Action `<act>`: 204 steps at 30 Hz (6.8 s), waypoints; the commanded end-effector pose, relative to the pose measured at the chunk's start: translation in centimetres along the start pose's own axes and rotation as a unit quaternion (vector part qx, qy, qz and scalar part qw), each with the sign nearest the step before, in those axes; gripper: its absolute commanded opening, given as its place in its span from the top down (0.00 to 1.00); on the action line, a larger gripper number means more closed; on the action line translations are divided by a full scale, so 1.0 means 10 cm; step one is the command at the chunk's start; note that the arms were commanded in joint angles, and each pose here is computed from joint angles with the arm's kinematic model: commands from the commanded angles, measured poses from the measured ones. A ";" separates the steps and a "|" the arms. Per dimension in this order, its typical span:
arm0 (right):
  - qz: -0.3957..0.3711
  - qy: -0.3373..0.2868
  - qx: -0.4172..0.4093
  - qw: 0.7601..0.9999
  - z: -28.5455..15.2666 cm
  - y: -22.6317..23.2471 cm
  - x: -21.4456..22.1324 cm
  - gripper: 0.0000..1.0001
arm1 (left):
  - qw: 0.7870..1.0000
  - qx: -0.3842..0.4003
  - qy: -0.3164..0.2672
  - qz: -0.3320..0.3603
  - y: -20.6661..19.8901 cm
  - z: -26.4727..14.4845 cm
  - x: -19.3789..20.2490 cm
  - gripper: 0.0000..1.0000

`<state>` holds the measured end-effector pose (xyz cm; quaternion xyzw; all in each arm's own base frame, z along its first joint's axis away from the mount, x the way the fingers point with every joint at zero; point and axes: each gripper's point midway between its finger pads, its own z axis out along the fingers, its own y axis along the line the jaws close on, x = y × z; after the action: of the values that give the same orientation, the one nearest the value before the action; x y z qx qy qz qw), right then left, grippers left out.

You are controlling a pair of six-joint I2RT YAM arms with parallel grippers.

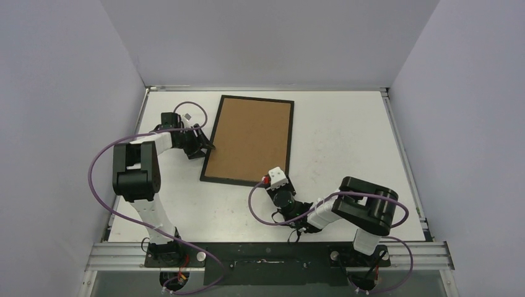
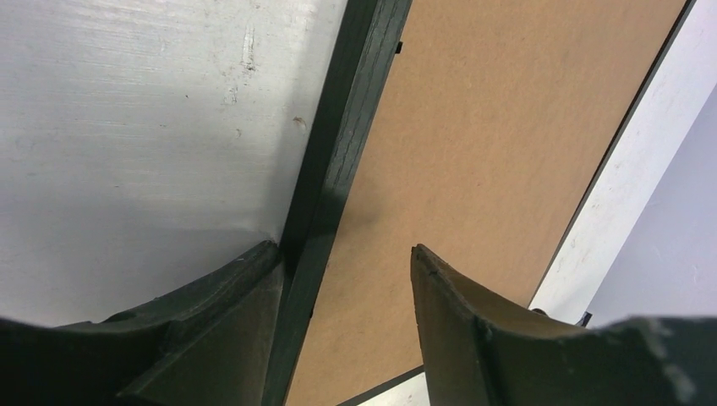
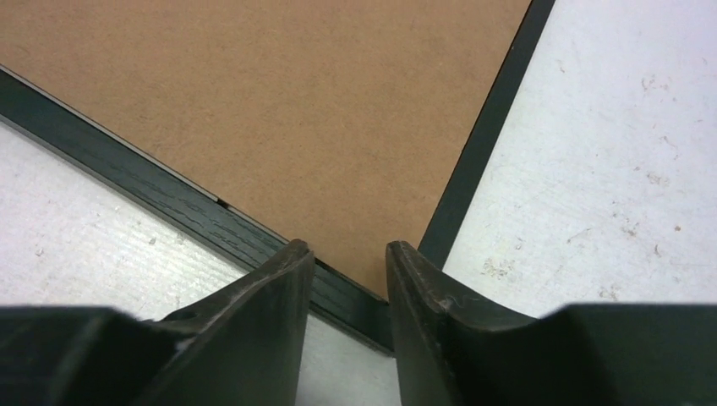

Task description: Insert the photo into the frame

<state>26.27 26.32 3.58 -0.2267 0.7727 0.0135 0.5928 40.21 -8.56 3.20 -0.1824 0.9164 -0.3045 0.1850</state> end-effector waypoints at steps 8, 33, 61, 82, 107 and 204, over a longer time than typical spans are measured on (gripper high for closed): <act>0.002 0.008 0.030 1.000 0.19 0.06 0.07 0.72 | 0.998 -0.001 0.054 -0.011 0.07 -0.01 0.30 0.49; -0.107 0.125 -0.120 0.979 0.40 0.19 0.11 0.36 | 0.996 -0.085 0.036 -0.005 0.19 -0.32 0.24 0.36; -0.327 0.102 -0.226 0.912 0.73 0.25 -0.14 0.38 | 0.991 -0.082 0.071 -0.073 0.28 -0.58 0.91 0.49; -0.297 0.094 -0.223 0.924 0.69 0.27 -0.11 0.39 | 0.983 -0.166 -0.056 -0.058 0.60 -0.44 0.41 0.75; -0.348 -0.007 -0.168 0.922 0.99 0.33 -0.42 0.39 | 0.963 -0.253 0.077 -0.056 0.99 -0.49 1.08 0.85; -0.213 -0.205 -0.022 0.955 0.95 0.14 -2.66 0.35 | 0.988 -0.145 0.038 -0.029 0.43 -0.67 0.65 0.78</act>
<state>40.10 40.47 22.47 -0.4311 0.5432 -0.0911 0.7147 31.00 -4.45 2.22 -0.2330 0.9518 -0.1647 0.1121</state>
